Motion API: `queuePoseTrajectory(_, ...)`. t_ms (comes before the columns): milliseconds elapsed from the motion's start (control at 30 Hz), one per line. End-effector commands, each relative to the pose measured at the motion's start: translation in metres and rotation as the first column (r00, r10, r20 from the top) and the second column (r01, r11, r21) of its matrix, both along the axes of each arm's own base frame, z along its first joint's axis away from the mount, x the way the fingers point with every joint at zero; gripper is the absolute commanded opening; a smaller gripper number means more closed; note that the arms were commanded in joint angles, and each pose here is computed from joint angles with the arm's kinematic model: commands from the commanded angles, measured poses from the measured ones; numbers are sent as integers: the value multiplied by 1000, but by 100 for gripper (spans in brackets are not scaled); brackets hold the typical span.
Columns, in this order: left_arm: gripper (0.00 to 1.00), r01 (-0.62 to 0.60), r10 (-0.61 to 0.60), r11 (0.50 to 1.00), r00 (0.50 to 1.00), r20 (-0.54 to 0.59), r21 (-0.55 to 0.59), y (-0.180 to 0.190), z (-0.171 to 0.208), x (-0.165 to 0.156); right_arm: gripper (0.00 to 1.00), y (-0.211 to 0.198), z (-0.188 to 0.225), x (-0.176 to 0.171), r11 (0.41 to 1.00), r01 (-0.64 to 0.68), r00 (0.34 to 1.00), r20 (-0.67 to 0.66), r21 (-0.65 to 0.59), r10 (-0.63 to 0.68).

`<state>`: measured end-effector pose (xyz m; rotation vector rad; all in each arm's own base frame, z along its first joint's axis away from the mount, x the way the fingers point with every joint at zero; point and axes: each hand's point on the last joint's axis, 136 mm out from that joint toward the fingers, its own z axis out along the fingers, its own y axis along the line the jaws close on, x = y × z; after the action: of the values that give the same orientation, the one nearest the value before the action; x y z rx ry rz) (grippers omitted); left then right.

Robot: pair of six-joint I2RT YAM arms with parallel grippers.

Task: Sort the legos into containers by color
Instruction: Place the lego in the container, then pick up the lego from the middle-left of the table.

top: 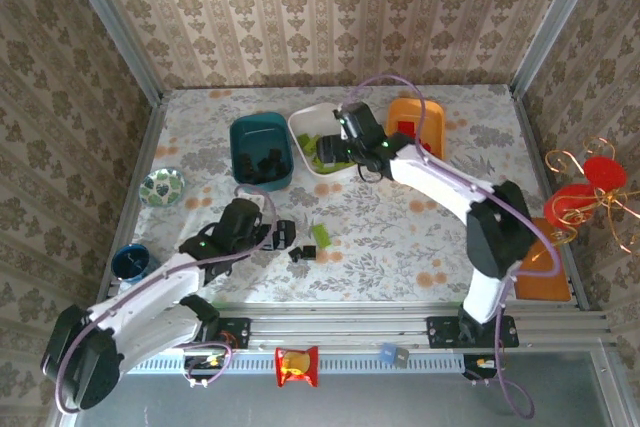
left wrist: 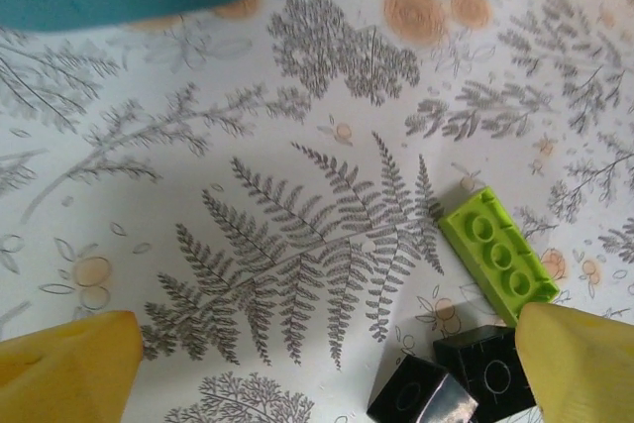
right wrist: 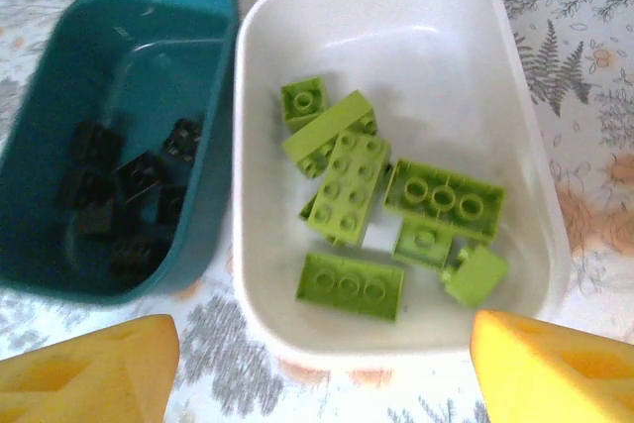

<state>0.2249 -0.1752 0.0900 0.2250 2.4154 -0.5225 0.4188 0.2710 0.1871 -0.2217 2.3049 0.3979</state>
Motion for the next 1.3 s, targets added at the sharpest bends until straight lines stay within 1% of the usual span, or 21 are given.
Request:
queuePoseTrajectory(0, 91, 99, -99, 995, 995, -13, -13, -25, 5, 2, 78, -5, 2, -25, 999, 15, 999, 34, 28, -16)
queuePoseTrajectory(100, 83, 172, -171, 985, 984, -45, 26, -41, -8, -6, 78, -20, -14, -49, 999, 29, 1000, 4, 23, -29)
queuePoseTrajectory(233, 83, 234, -230, 969, 971, -60, 81, -56, -17, -12, 79, -40, -29, -71, 998, 60, 998, -22, 16, -60)
queuePoseTrajectory(300, 82, 223, -218, 969, 974, -58, 105, -56, -21, -9, 79, -46, -33, -78, 997, 70, 997, -26, 20, -70)
queuePoseTrajectory(400, 82, 237, -234, 968, 971, -42, 86, -69, -19, 0, 79, -52, -40, -86, 997, 79, 996, -39, 21, -78)
queuePoseTrajectory(433, 82, 252, -249, 965, 968, -39, 77, -76, -17, 4, 79, -54, -31, -88, 996, 84, 996, -21, 40, -83)
queuePoseTrajectory(500, 84, 287, -285, 956, 958, -40, 59, -92, -14, 8, 79, -59, -31, -91, 994, 97, 995, -16, 40, -96)
queuePoseTrajectory(600, 84, 323, -319, 945, 945, -78, 53, -107, -20, 10, 79, -69, -30, -95, 993, 116, 993, -4, 22, -116)
queuePoseTrajectory(633, 82, 329, -323, 943, 941, -98, 55, -110, -25, 10, 79, -74, -27, -97, 992, 126, 992, 8, 15, -126)
queuePoseTrajectory(733, 69, 333, -317, 940, 933, -169, 75, -111, -40, 7, 79, -84, -21, -103, 990, 142, 989, 31, 3, -142)
queuePoseTrajectory(800, 65, 323, -300, 941, 933, -199, 95, -109, -47, 4, 80, -90, -17, -106, 989, 148, 988, 45, 3, -148)
queuePoseTrajectory(900, 62, 309, -280, 944, 934, -220, 111, -107, -50, 0, 80, -96, -12, -110, 987, 163, 985, 59, 5, -163)
queuePoseTrajectory(967, 62, 299, -264, 943, 940, -217, 147, -103, -48, -2, 80, -99, -11, -112, 986, 166, 984, 67, 11, -166)
queuePoseTrajectory(1033, 65, 296, -261, 938, 945, -195, 182, -101, -42, -3, 80, -101, -8, -113, 985, 170, 983, 74, 18, -171)
queuePoseTrajectory(1067, 67, 301, -268, 935, 946, -183, 186, -102, -39, -5, 80, -101, -7, -114, 985, 172, 982, 77, 21, -173)
queuePoseTrajectory(1133, 69, 308, -276, 934, 944, -181, 182, -103, -37, -7, 80, -103, -5, -115, 984, 175, 981, 84, 28, -177)
queuePoseTrajectory(1167, 68, 310, -276, 933, 942, -192, 180, -103, -39, -9, 80, -104, -4, -115, 984, 178, 980, 87, 30, -180)
queuePoseTrajectory(1267, 62, 318, -270, 929, 932, -244, 187, -104, -52, -13, 81, -108, -2, -117, 982, 185, 978, 93, 29, -187)
